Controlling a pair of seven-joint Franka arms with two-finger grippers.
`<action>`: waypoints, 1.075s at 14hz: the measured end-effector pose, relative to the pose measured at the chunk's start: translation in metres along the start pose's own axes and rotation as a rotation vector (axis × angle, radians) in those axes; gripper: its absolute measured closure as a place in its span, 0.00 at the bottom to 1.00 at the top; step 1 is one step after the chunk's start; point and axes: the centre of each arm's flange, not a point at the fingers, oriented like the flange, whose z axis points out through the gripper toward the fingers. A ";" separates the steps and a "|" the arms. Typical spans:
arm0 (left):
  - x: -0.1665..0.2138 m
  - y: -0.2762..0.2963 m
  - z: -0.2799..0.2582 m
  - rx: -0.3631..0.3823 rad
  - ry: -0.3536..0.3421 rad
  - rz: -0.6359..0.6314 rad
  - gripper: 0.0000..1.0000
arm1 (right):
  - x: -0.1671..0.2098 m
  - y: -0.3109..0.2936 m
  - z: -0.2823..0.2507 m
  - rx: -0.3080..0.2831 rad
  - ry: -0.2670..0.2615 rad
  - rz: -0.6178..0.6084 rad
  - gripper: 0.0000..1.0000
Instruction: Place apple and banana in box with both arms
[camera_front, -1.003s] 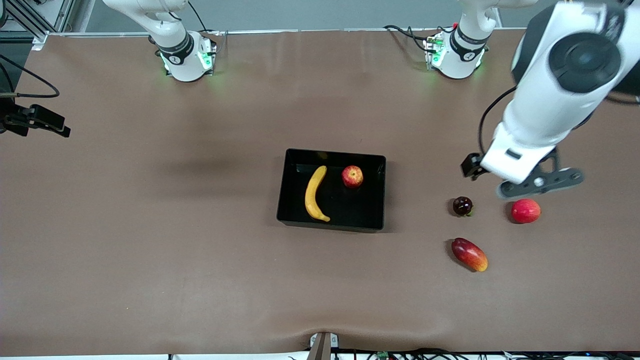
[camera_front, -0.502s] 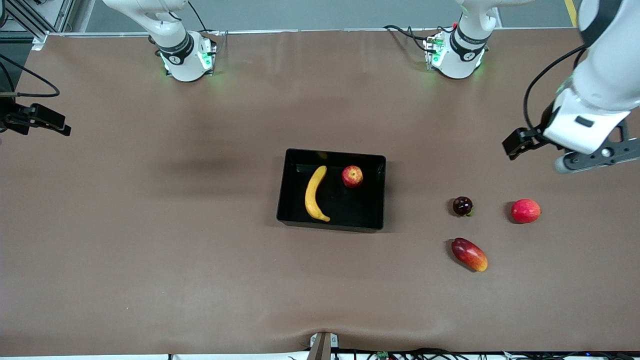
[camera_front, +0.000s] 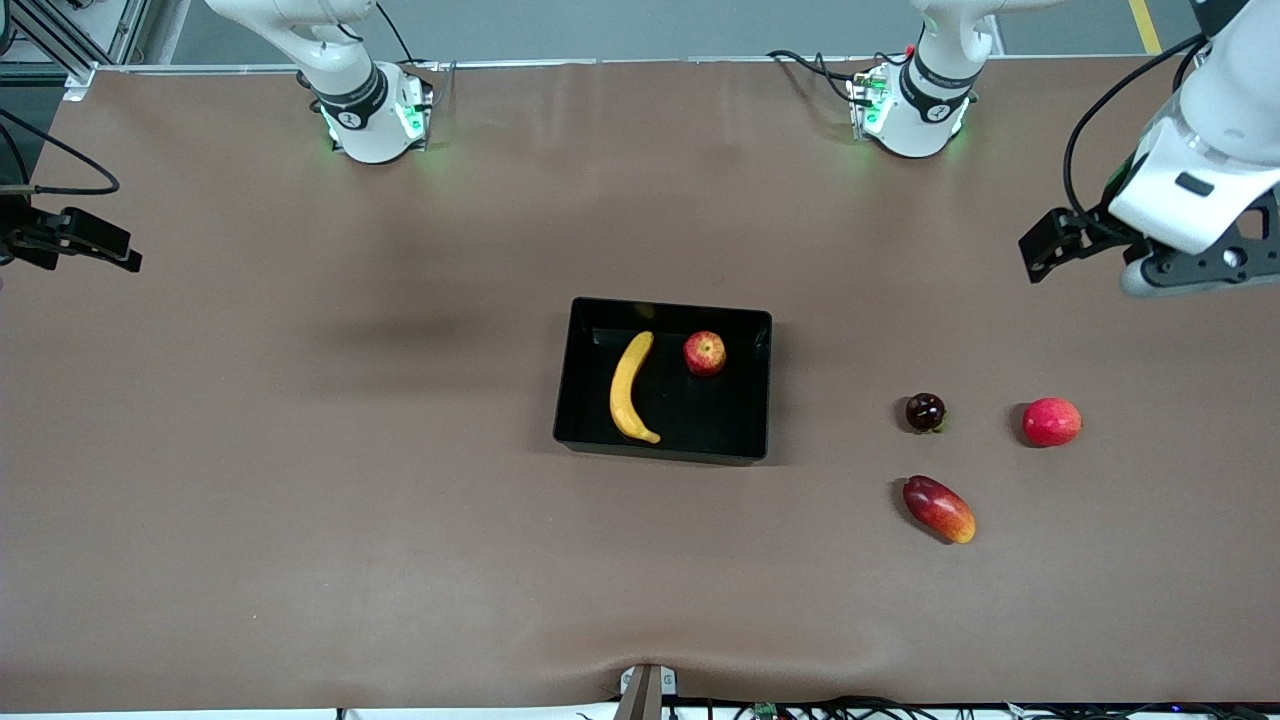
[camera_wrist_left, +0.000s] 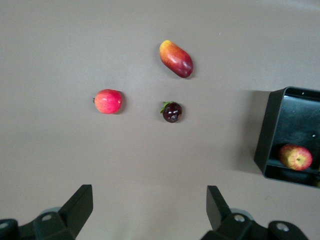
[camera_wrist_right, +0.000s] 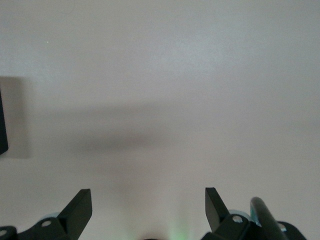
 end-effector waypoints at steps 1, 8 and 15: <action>-0.007 -0.008 0.000 -0.011 0.001 -0.002 0.00 | 0.000 0.000 0.000 0.000 0.000 0.000 0.00; -0.029 -0.018 -0.008 -0.045 0.005 0.012 0.00 | 0.000 0.000 0.000 0.000 0.000 0.000 0.00; -0.028 -0.024 -0.003 -0.063 -0.013 0.022 0.00 | 0.000 0.000 0.000 0.000 0.000 0.000 0.00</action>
